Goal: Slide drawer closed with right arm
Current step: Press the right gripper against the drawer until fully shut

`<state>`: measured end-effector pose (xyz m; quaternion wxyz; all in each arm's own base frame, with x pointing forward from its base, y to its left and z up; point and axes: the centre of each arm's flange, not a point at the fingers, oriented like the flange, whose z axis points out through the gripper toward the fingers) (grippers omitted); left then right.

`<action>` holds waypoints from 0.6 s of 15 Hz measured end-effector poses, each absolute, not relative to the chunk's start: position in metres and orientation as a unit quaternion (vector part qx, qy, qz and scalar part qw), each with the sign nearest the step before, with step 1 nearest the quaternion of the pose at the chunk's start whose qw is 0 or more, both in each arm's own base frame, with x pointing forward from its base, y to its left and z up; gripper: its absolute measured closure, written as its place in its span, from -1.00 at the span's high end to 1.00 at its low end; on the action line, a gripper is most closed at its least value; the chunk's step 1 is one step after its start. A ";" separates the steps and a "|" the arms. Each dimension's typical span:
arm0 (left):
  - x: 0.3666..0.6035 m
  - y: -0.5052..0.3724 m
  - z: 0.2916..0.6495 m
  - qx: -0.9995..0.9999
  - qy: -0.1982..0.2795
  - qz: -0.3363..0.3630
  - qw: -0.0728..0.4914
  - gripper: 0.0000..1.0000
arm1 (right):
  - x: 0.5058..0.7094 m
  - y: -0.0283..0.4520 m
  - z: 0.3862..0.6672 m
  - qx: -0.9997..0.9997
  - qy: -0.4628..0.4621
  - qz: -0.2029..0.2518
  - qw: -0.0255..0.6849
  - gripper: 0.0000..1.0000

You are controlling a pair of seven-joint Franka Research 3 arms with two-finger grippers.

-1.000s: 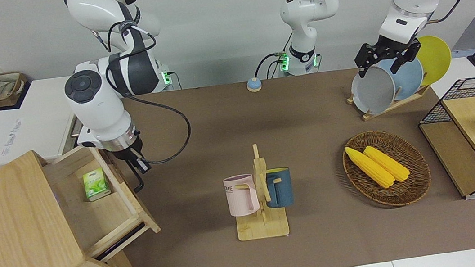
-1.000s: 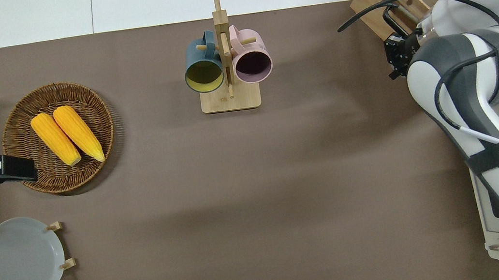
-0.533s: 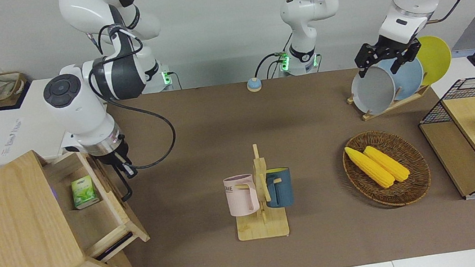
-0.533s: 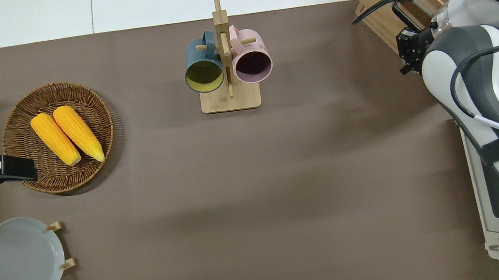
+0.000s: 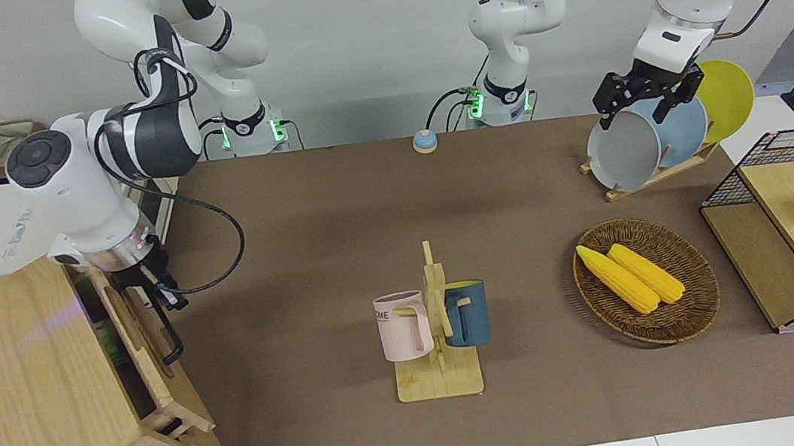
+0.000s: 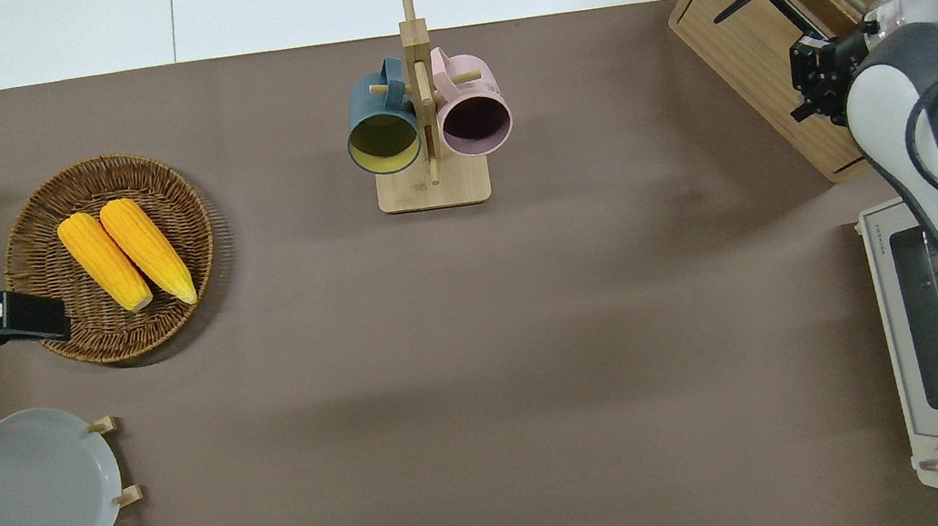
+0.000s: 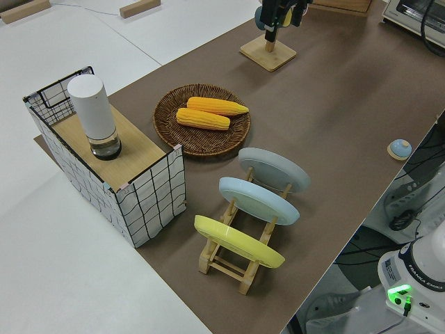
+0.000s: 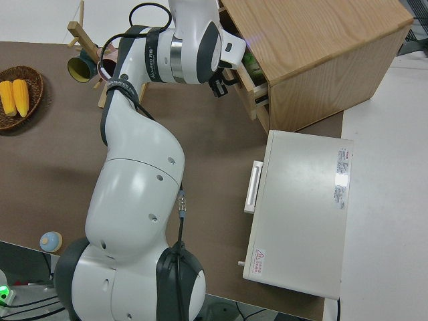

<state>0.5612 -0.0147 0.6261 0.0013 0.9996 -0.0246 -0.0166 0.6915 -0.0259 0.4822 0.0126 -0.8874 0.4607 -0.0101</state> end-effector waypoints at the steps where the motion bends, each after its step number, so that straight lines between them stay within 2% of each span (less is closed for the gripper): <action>1: 0.561 -0.015 0.626 1.000 -0.025 -0.017 0.001 0.99 | 0.692 -0.030 0.483 -0.889 0.458 -0.012 0.013 -0.98; 9: 0.561 -0.015 0.626 1.000 -0.025 -0.017 0.001 0.99 | 0.694 -0.054 0.484 -0.892 0.451 -0.015 0.014 -0.98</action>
